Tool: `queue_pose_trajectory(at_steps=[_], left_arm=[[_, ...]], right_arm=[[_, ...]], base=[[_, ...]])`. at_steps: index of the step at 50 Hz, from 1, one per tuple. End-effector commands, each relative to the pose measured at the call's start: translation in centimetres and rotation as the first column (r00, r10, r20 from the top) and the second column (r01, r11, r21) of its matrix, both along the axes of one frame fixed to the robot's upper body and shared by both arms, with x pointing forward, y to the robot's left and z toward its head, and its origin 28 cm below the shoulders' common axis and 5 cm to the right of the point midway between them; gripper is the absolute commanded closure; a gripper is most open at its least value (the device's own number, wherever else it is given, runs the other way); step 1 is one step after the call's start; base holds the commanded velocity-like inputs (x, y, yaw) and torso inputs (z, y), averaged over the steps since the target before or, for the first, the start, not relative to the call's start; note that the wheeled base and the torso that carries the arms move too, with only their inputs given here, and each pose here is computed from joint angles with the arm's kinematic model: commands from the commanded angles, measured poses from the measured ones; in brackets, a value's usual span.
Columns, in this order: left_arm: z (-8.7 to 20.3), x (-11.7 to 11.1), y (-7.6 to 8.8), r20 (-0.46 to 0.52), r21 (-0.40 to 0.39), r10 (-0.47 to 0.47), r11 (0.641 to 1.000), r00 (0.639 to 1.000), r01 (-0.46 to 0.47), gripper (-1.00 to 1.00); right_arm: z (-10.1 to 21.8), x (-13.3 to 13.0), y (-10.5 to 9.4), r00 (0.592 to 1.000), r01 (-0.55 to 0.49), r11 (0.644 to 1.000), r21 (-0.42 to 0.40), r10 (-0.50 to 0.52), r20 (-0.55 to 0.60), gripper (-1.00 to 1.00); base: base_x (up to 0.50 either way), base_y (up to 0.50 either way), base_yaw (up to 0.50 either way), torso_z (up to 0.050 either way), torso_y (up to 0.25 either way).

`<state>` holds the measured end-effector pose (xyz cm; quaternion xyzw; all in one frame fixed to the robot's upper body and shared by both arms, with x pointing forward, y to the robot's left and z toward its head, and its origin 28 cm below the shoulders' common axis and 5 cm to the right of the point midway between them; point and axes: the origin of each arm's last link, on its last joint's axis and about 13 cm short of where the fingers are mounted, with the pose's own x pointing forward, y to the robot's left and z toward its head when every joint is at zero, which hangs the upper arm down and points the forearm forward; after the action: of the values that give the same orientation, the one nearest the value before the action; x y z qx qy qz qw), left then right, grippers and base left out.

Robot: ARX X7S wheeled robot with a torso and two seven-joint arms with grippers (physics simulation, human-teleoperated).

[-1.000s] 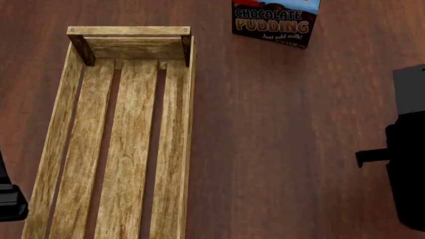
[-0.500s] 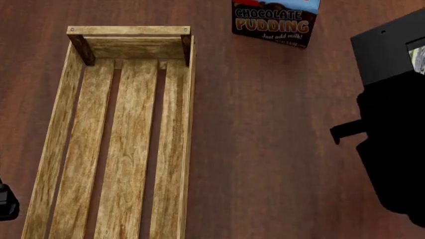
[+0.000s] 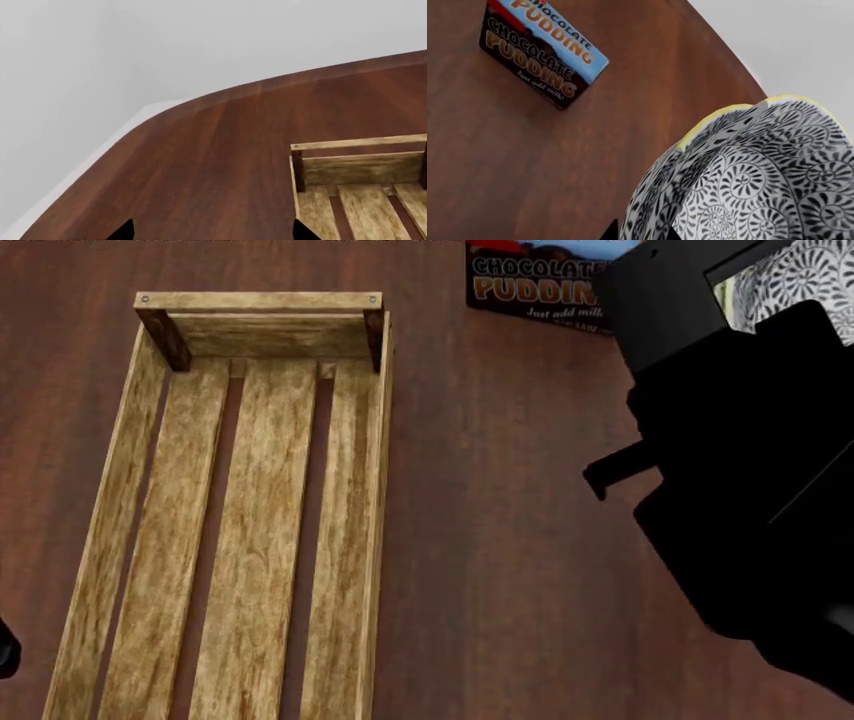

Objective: Stack the left bowl on the right bowl and place them in the tray.

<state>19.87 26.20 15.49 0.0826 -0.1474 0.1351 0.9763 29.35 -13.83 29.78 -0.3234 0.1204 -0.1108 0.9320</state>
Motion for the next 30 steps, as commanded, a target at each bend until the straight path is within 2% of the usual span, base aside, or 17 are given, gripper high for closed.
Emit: queue_pose_trajectory(at_steps=[1,17,19,30], left_arm=[[0.0,0.0,0.1,0.015,-0.031,-0.010,0.999,1.000,0.010,-1.00],[0.2,-0.2,0.3,0.021,-0.050,-0.018,0.999,1.000,0.019,-1.00],[0.2,-0.2,0.4,0.022,-0.060,-0.027,0.998,0.999,0.028,-1.00],[0.2,-0.2,0.3,0.020,-0.053,-0.031,0.998,0.999,0.032,-1.00]], right_arm=[[1.3,-0.3,1.2,0.996,-0.085,0.996,-0.036,0.086,0.021,1.00],[2.4,-1.0,4.2,0.970,-0.232,0.970,-0.068,0.236,0.052,1.00],[2.6,-1.2,4.5,0.962,-0.262,0.964,-0.046,0.264,0.063,1.00],[2.5,-2.0,6.3,0.939,-0.331,0.941,-0.073,0.336,0.077,1.00]], base=[[0.00,0.00,0.00,0.000,0.000],[0.00,0.00,0.00,0.000,0.001],[0.00,0.00,0.00,0.000,0.000],[0.00,0.00,0.00,0.000,0.001]])
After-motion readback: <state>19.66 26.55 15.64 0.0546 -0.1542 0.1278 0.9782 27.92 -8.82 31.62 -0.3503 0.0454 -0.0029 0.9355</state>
